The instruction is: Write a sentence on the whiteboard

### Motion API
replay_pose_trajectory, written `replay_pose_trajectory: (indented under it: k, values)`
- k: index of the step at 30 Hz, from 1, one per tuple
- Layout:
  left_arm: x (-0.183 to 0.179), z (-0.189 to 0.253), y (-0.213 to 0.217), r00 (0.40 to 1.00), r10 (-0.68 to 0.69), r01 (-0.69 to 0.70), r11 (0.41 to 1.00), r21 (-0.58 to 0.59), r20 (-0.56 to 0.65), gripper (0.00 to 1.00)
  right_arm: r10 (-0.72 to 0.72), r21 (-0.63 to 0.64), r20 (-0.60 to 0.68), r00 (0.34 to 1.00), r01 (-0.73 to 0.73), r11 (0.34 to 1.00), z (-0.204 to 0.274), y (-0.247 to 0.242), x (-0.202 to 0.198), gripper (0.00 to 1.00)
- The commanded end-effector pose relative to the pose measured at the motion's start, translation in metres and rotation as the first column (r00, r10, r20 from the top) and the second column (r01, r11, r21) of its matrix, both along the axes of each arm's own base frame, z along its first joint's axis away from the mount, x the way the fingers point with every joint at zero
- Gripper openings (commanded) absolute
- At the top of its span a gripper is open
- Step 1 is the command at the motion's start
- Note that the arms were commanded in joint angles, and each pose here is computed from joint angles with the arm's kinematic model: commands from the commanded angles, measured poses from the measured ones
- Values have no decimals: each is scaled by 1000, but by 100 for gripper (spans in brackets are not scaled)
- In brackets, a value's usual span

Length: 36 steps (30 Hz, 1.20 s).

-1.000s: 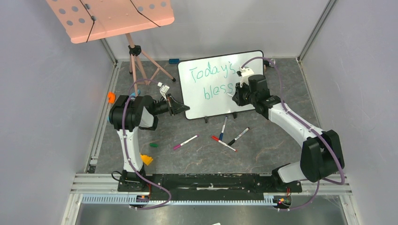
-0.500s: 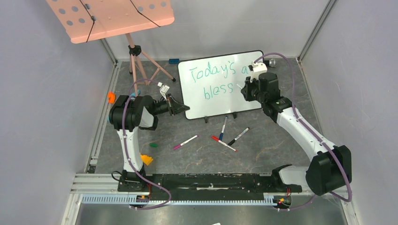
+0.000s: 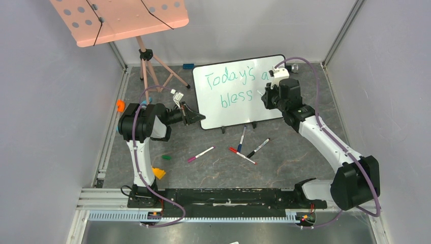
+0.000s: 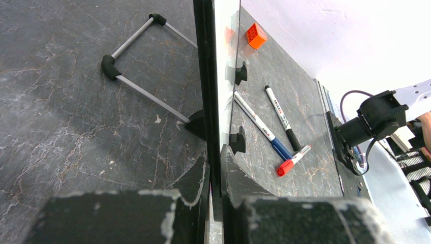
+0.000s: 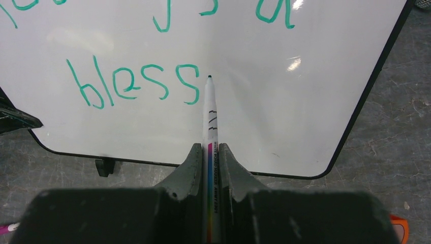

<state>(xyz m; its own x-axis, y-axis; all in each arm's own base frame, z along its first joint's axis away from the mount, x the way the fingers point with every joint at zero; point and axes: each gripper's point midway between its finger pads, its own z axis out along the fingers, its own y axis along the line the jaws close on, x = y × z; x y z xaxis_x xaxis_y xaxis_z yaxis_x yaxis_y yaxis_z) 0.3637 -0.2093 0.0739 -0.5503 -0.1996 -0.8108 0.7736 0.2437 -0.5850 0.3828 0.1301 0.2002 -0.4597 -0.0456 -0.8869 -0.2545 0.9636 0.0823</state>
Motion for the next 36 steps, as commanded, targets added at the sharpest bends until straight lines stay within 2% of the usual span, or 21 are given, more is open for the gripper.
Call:
replay_pose_trajectory:
  k: [1,8,16,36]
  values:
    - [6,7,-1,992,-4,3,1000,6,126,2,-32,39,56,998,30,999,13,0,11,0]
    - [6,7,-1,992,-5,4,1000,6,127,2,-92,79,67,994,87,993,12,-6,8,0]
    - [6,7,-1,992,-5,5,1000,6,125,2,24,65,43,999,-26,998,7,12,9,0]
    - [6,7,-1,992,-6,5,1000,7,127,2,-25,46,68,997,22,999,15,11,38,0]
